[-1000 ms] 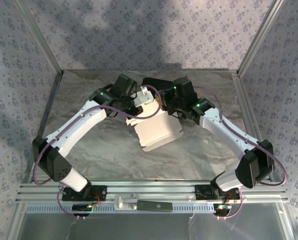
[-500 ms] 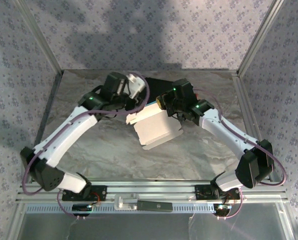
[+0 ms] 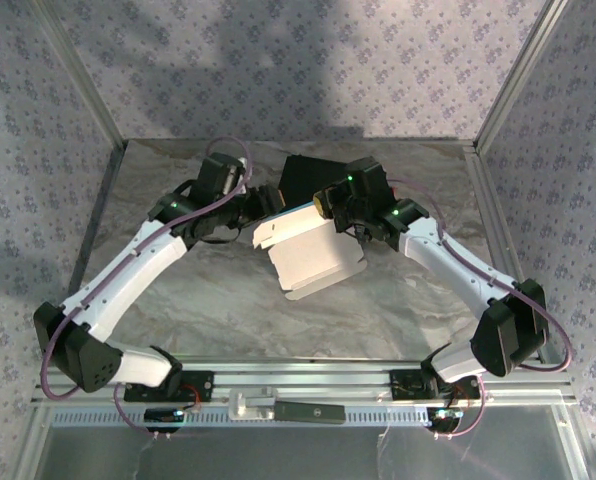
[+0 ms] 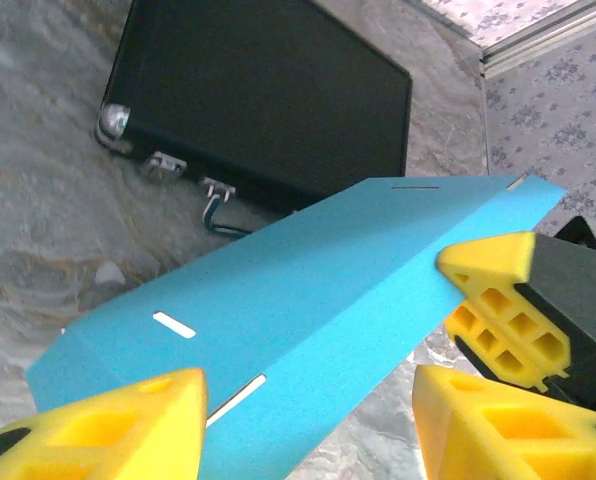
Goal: Fold the paper box
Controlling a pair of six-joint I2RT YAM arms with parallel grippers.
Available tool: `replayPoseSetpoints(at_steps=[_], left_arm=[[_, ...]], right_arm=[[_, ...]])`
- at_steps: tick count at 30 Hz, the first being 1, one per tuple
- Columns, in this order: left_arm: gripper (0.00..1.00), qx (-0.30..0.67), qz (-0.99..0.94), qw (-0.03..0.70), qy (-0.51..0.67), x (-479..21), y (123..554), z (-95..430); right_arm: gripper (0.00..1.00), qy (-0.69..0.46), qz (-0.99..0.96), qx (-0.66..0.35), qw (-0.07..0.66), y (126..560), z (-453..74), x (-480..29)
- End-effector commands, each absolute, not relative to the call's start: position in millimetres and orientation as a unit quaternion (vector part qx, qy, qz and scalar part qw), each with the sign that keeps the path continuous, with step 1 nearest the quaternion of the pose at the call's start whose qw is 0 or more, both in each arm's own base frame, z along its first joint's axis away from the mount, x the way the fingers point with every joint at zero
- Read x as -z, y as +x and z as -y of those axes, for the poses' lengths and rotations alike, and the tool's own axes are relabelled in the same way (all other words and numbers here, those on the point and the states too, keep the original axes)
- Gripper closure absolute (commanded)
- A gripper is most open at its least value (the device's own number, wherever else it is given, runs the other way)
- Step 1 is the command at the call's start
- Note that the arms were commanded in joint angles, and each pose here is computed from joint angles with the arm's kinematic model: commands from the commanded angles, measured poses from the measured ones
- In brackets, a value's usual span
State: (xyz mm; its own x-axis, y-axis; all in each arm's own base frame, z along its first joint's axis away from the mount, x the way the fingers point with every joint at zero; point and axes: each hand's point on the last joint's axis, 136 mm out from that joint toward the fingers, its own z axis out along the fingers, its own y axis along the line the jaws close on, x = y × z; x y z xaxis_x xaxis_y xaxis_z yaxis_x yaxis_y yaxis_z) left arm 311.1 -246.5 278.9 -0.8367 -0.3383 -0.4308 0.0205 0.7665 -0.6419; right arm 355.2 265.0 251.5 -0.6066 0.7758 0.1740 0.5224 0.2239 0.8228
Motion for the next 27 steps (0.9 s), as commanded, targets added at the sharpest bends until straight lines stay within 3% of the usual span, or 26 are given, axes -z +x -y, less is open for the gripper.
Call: replayPoseSetpoints(at_steps=[1,27], left_arm=[[0.45,0.373,-0.882,0.259,-0.124,-290,309,253],[0.48,0.417,-0.862,0.258,-0.128,-307,288,271]], right_arm=[[1.00,0.433,-0.762,-0.461,0.139,352,-257,-255],[1.00,0.437,-0.753,-0.468,0.152,349,-253,-268]])
